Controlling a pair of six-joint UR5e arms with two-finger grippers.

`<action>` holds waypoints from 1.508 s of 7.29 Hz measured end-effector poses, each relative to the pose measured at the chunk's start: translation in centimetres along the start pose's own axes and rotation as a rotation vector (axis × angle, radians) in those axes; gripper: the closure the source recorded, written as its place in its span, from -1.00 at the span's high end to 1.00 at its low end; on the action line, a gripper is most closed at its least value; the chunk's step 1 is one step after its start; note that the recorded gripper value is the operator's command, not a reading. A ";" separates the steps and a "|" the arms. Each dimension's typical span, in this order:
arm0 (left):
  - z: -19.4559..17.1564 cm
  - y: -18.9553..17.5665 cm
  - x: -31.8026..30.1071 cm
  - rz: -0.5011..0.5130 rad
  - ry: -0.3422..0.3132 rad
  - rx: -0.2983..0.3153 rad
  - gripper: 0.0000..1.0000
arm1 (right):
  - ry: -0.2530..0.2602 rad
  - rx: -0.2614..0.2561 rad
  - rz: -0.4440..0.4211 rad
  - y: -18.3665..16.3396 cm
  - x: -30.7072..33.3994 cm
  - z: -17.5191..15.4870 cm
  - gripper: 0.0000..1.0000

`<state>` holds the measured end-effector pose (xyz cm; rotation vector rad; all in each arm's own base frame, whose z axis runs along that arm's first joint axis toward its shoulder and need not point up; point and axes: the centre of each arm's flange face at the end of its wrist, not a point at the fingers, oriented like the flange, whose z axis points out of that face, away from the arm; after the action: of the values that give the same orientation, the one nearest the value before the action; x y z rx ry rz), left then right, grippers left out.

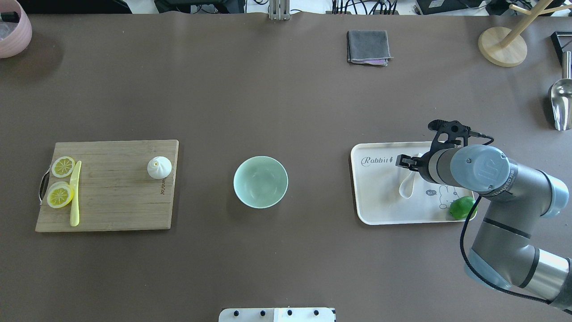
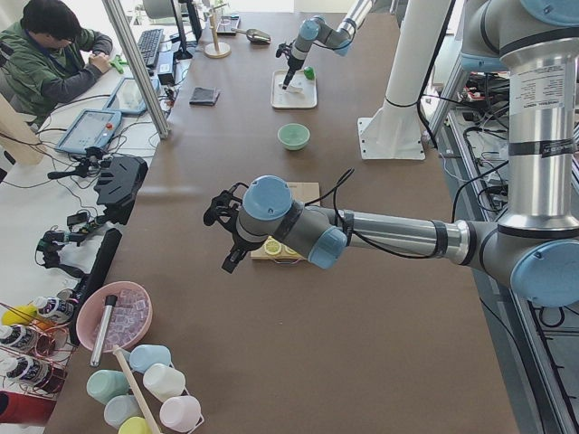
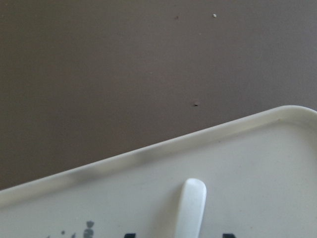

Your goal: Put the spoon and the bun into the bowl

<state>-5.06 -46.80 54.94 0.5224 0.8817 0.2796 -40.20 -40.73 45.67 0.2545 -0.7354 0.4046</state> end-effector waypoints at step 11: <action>0.0 0.0 0.1 0.001 0.002 0.000 0.98 | 0.026 0.061 0.350 5.4 -27.8 -9.2 -1.00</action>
<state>-4.99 -46.74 54.83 0.5230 0.8835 0.2806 -55.67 -40.00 20.25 0.1763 -0.7436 0.7621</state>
